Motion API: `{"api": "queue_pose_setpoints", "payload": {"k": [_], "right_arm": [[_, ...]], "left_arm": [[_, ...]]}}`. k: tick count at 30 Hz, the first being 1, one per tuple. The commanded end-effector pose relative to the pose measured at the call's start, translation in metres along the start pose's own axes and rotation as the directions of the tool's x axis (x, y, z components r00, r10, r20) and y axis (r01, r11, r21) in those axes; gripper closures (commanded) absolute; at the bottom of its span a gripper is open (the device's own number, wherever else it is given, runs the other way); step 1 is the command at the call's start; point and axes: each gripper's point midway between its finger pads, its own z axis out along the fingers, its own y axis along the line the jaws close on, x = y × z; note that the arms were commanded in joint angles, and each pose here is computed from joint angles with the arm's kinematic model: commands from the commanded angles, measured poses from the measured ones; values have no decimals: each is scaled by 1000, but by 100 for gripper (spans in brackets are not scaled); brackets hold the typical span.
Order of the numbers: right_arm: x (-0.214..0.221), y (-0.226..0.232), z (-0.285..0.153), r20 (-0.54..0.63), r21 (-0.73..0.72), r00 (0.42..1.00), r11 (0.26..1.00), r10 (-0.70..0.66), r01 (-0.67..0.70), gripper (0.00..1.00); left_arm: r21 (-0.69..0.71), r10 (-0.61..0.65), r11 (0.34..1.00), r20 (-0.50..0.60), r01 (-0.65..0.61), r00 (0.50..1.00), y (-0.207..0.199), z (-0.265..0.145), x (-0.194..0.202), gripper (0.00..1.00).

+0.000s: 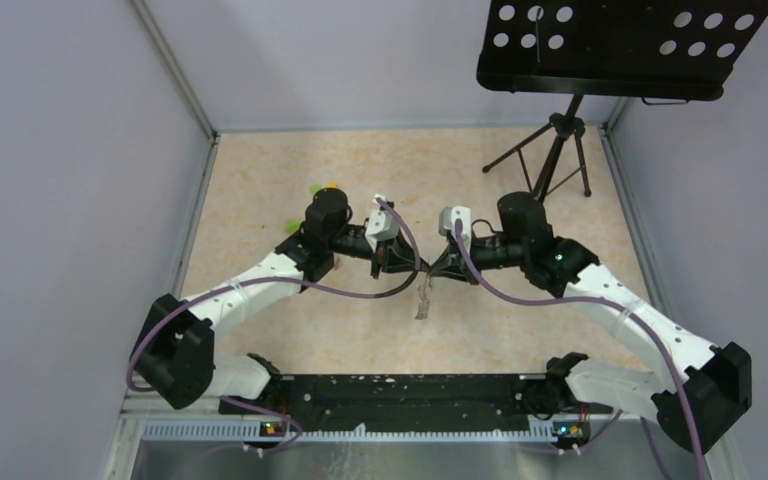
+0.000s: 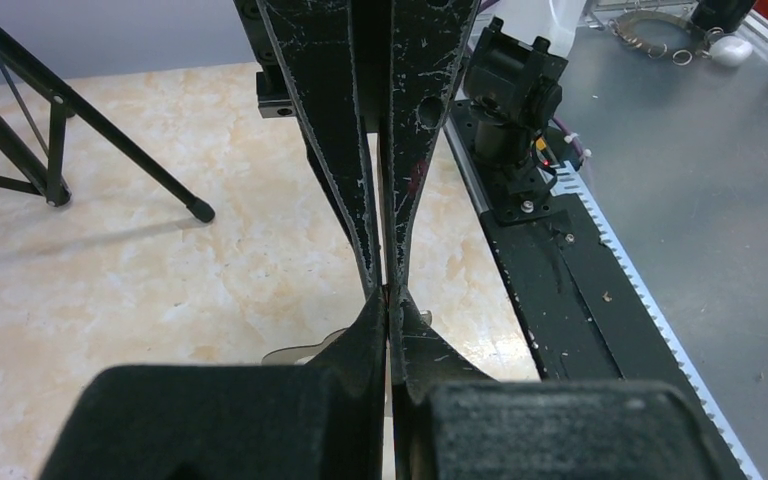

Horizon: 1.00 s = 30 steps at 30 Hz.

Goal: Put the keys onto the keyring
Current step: Adjust the key on the keyring.

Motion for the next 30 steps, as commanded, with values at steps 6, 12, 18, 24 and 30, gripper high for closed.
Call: {"api": "queue_pose_setpoints", "payload": {"k": [6,12,18,24,30], "right_arm": [[-17,-14,-11,-100,79,991,992,-86,94,100],[-14,-17,-6,-264,86,962,991,-74,100,100],[-8,-17,-2,-343,85,937,991,-69,104,100],[-5,-18,0,-382,91,921,989,-72,115,100],[-7,-18,2,-395,95,916,988,-72,119,100]], "left_arm": [[-56,103,993,-1,-103,995,14,-5,1,86],[-75,143,986,-39,-146,989,22,-5,6,47],[-72,161,984,-25,-163,987,19,-6,8,42],[-81,156,984,-28,-158,987,19,-6,13,54],[-74,133,988,-31,-135,991,20,-4,20,59]]}}
